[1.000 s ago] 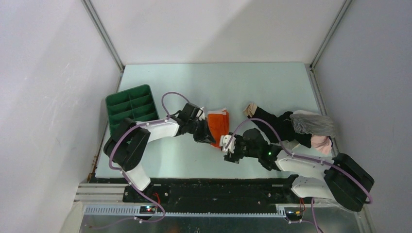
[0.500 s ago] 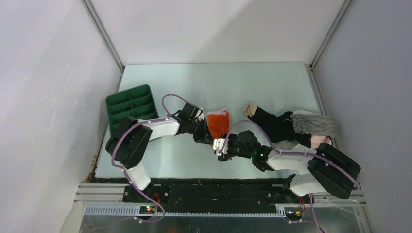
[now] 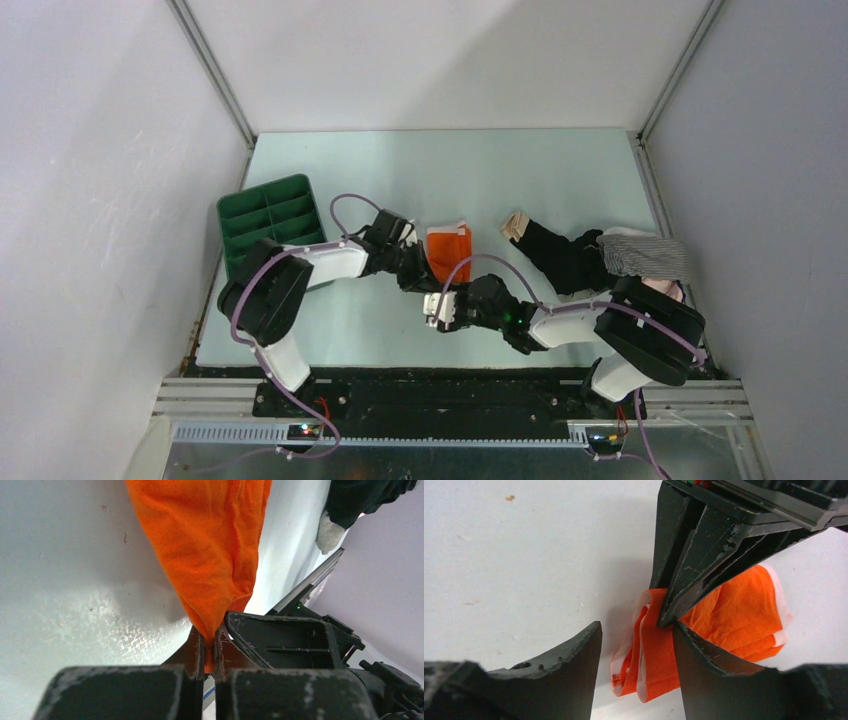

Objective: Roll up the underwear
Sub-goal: Roll the underwear to the center of the board.

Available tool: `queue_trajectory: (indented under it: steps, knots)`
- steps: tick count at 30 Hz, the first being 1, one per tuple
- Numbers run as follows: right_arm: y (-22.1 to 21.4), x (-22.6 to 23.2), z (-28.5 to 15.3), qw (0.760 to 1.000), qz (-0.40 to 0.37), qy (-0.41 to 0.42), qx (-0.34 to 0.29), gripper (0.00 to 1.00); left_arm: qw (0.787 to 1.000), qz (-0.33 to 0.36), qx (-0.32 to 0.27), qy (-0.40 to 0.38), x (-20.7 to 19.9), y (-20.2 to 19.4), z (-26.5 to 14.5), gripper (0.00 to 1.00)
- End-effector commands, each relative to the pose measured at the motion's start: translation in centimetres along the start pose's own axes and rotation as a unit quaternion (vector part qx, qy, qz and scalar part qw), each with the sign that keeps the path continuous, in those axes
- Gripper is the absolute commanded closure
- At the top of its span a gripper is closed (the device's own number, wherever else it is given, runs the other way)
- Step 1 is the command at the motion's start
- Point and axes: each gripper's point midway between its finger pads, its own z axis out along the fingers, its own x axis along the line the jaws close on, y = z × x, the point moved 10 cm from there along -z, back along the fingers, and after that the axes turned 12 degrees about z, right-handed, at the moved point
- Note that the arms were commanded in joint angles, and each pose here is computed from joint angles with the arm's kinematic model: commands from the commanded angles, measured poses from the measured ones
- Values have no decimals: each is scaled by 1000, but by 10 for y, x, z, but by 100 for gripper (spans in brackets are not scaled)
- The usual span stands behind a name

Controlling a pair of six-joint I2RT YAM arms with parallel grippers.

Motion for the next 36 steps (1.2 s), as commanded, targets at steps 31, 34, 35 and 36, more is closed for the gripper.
queue_trajectory:
  steps: [31,34,35,36]
  knots:
    - [-9,-29,3,995,-80,-2,67,92,999,-32,-30,2,19,13,-5,97]
    - [8,-40,4,996,-57,48,53,95,995,40,-86,28,19,15,-17,66]
    - [4,-41,0,994,-43,70,69,95,992,60,-109,23,12,16,-25,61]
    - [11,-41,-3,992,-34,101,60,96,989,78,-120,41,19,11,-27,52]
